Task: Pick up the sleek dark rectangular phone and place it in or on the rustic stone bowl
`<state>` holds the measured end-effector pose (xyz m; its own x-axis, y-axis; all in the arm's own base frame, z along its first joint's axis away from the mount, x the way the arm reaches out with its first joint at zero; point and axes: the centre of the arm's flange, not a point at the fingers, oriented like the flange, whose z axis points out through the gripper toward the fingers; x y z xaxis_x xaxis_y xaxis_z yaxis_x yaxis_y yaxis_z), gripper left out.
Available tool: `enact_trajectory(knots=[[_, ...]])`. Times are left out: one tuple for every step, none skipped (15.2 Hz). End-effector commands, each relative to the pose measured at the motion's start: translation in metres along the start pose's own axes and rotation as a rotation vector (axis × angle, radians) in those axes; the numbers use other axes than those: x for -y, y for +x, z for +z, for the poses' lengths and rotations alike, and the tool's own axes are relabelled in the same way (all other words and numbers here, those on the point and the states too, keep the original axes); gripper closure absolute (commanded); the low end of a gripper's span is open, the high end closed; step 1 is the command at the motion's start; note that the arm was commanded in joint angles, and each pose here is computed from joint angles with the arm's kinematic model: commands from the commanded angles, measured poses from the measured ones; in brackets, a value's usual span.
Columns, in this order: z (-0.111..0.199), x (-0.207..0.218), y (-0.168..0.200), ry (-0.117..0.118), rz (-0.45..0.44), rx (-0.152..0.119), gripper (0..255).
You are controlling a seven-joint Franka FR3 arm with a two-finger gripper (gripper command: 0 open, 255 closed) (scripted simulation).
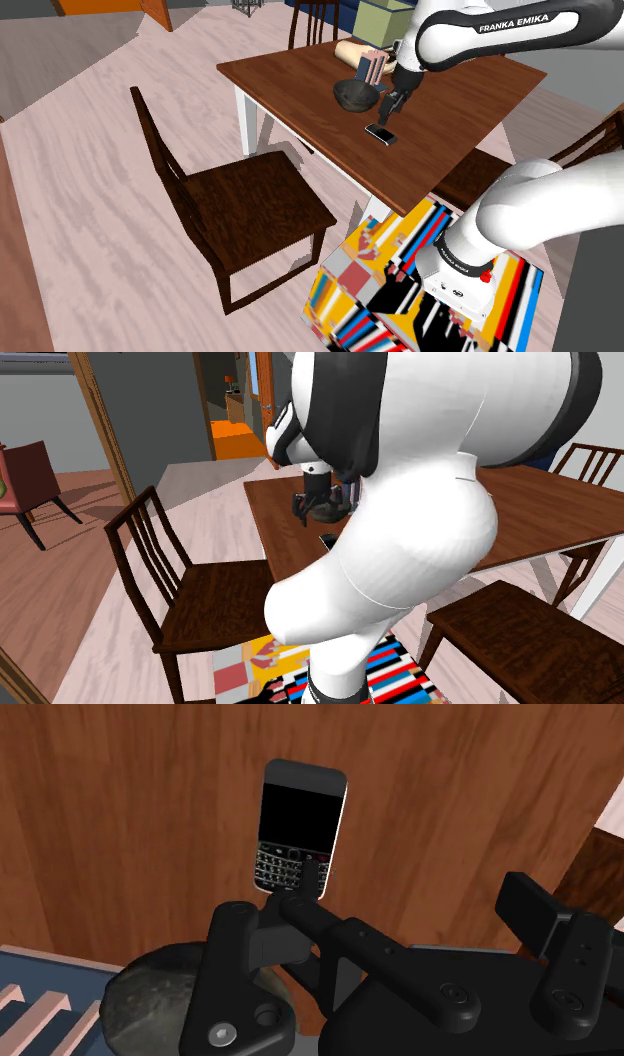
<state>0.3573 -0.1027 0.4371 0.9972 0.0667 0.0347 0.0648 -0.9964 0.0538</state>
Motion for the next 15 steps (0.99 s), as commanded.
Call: enact_trajectory(knots=[[0.021,-0.016,0.003,-0.001,-0.009,0.001,0],[0.031,-0.025,0.005,-0.002,-0.013,0.002,0],[0.041,-0.033,0.007,-0.002,-0.017,0.003,0],[0.051,-0.042,0.009,-0.002,-0.021,0.004,0],[0.061,-0.050,0.010,-0.003,-0.025,0.005,0],[0.070,-0.058,0.012,-0.003,-0.029,0.006,0],[0.076,-0.058,0.012,-0.003,-0.029,0.006,0],[0.081,-0.058,0.012,-0.003,-0.029,0.006,0],[0.086,-0.058,0.012,-0.003,-0.029,0.006,0],[0.091,-0.058,0.012,-0.003,-0.029,0.006,0],[0.097,-0.058,0.012,-0.003,-0.029,0.006,0],[0.102,-0.058,0.012,-0.003,-0.029,0.006,0],[0.107,-0.058,0.012,-0.003,-0.029,0.006,0],[0.110,-0.058,0.012,-0.003,-0.029,0.006,0],[0.110,-0.058,0.012,-0.003,-0.029,0.006,0]])
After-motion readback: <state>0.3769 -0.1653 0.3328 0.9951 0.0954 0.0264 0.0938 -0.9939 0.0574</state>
